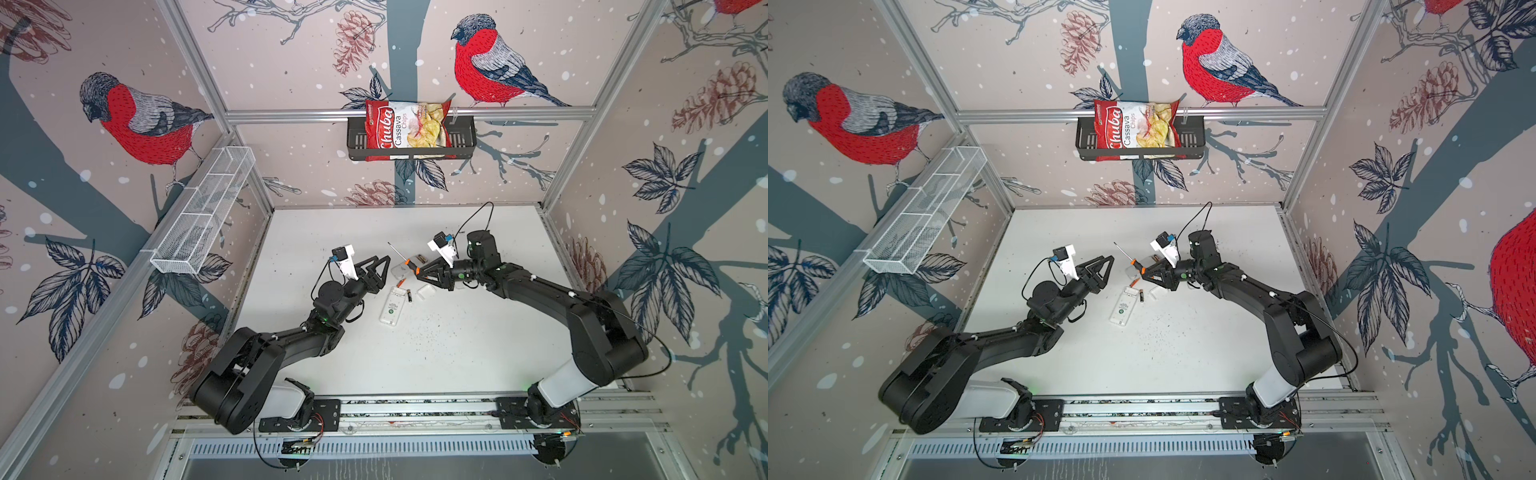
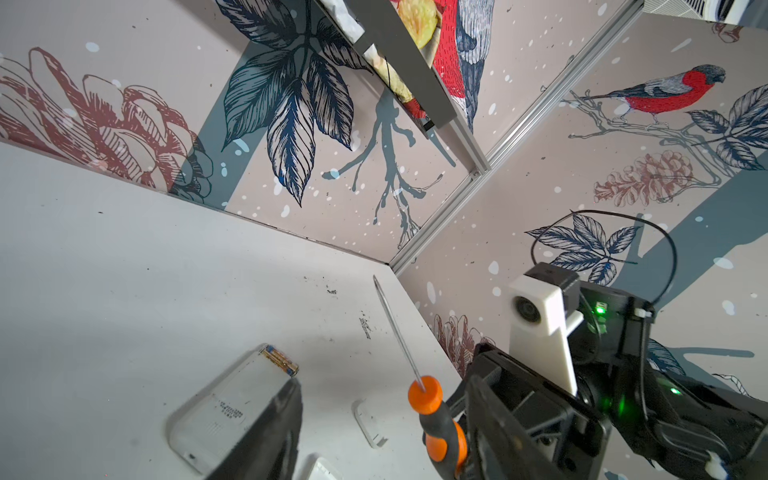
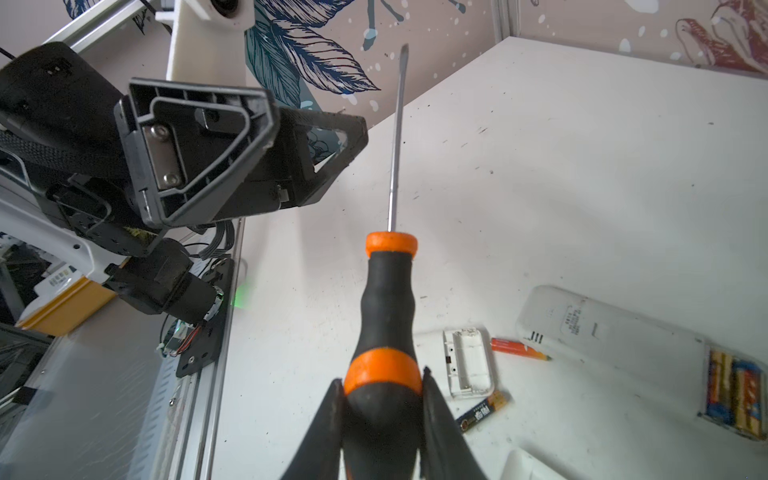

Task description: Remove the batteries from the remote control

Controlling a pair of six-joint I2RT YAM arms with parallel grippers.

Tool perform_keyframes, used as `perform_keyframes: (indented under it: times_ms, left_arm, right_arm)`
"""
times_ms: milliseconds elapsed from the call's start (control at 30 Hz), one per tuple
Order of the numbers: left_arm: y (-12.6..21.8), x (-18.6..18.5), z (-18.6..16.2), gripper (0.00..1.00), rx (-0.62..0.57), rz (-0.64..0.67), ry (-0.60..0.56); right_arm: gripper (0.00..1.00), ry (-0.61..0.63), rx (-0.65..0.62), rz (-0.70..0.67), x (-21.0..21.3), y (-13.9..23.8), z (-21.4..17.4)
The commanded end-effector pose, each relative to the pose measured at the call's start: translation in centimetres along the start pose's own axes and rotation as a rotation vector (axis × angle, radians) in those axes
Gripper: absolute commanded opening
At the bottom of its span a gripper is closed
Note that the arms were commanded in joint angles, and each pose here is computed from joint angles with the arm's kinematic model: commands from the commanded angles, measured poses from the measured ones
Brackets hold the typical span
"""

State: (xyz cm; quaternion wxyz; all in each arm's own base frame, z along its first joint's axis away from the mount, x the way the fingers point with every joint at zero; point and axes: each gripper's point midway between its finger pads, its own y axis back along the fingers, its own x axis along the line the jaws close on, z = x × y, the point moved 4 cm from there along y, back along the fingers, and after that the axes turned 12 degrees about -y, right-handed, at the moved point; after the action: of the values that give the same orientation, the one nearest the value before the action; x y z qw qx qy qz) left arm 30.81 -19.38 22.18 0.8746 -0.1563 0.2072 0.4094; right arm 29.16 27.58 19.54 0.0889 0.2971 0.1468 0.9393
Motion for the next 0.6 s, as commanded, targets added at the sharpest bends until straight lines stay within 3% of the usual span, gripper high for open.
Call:
perform_keyframes:
  times_ms: [0, 367, 567]
  left_arm:
    - [-1.2, -1.2, 1.1, 0.59, -0.045, -0.087, 0.033]
    - [-4.7, -0.5, 0.1, 0.49, -0.023, -0.110, 0.119]
    - [-5.8, -0.1, -0.7, 0.36, 0.005, -0.091, 0.140]
  right_arm:
    - [0.00, 0.043, -0.034, -0.026, -0.1, 0.1, 0.9]
    - [0.00, 0.060, -0.018, -0.079, -0.8, -0.6, 0.5]
    - [0.00, 0.089, -0.041, -0.144, -1.1, -0.8, 0.5]
